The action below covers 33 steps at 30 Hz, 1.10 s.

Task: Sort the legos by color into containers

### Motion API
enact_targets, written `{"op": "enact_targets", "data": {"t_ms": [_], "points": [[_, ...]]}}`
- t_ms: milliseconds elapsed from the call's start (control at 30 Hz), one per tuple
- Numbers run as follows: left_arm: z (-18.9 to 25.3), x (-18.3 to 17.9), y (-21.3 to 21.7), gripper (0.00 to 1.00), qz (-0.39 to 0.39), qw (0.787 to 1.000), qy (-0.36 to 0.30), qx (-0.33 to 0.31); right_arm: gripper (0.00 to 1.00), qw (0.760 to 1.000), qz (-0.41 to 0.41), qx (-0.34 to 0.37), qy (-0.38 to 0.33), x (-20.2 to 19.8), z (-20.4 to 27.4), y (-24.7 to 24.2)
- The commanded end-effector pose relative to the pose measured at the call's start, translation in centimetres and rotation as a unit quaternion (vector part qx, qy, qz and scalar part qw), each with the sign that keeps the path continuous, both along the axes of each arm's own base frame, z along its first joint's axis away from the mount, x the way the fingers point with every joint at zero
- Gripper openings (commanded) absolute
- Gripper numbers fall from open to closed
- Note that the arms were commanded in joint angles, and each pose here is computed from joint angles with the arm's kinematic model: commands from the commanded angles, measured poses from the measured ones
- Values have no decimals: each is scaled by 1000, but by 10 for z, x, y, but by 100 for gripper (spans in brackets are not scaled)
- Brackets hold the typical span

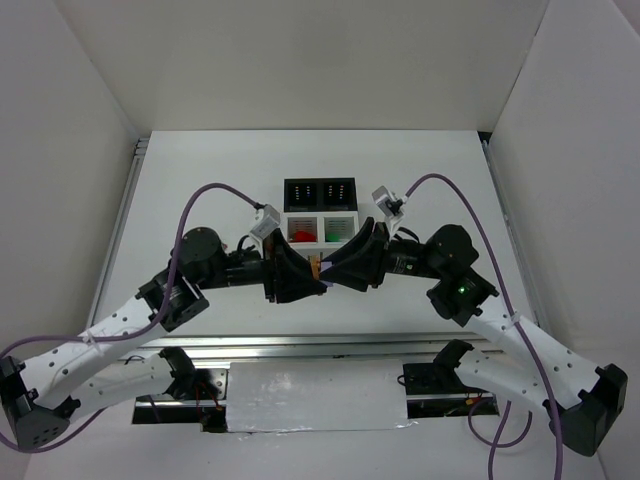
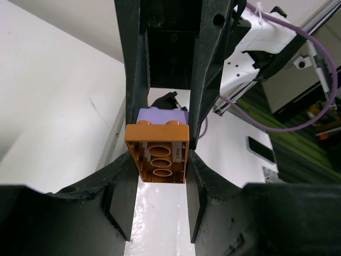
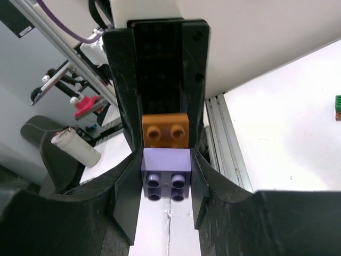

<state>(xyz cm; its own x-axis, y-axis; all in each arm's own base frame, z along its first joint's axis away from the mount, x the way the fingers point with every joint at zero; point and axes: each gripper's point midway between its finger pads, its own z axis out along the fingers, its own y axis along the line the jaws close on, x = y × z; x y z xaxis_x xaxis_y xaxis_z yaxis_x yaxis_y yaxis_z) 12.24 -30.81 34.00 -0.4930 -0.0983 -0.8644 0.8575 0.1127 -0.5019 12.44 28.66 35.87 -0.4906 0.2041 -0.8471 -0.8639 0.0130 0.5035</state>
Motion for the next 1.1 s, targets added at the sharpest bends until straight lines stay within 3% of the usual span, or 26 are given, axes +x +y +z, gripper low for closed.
{"op": "enact_targets", "data": {"t_ms": [0,267,333,400,433,467,533,567,667,833,1067], "points": [[38,-10,19,0,10,996,-86,-36,0,999,-9,-4,-30,2,-1,-12],[36,0,26,0,35,996,-86,-15,0,999,-39,-5,-26,18,-10,-28],[38,8,28,0,55,995,-87,-12,0,997,-72,-10,-13,31,-14,-35],[26,36,31,0,125,990,-63,28,0,992,-124,-37,13,47,-27,-42],[36,51,37,0,166,983,-67,37,0,981,-188,-38,23,68,-25,-51],[10,89,47,0,259,961,-33,94,0,975,-218,-43,32,75,-28,-56],[11,127,62,0,347,930,-19,120,0,954,-293,-43,48,89,-29,-76],[-8,157,70,0,406,901,-8,156,0,949,-309,-34,45,85,-23,-84],[-11,211,76,0,479,863,-32,156,0,941,-335,-38,43,80,-23,-97],[-44,281,72,2,511,841,-21,174,0,935,-346,-66,36,71,-22,-108],[-77,338,64,10,514,832,-22,210,0,932,-348,-87,41,65,-36,-112]]}}
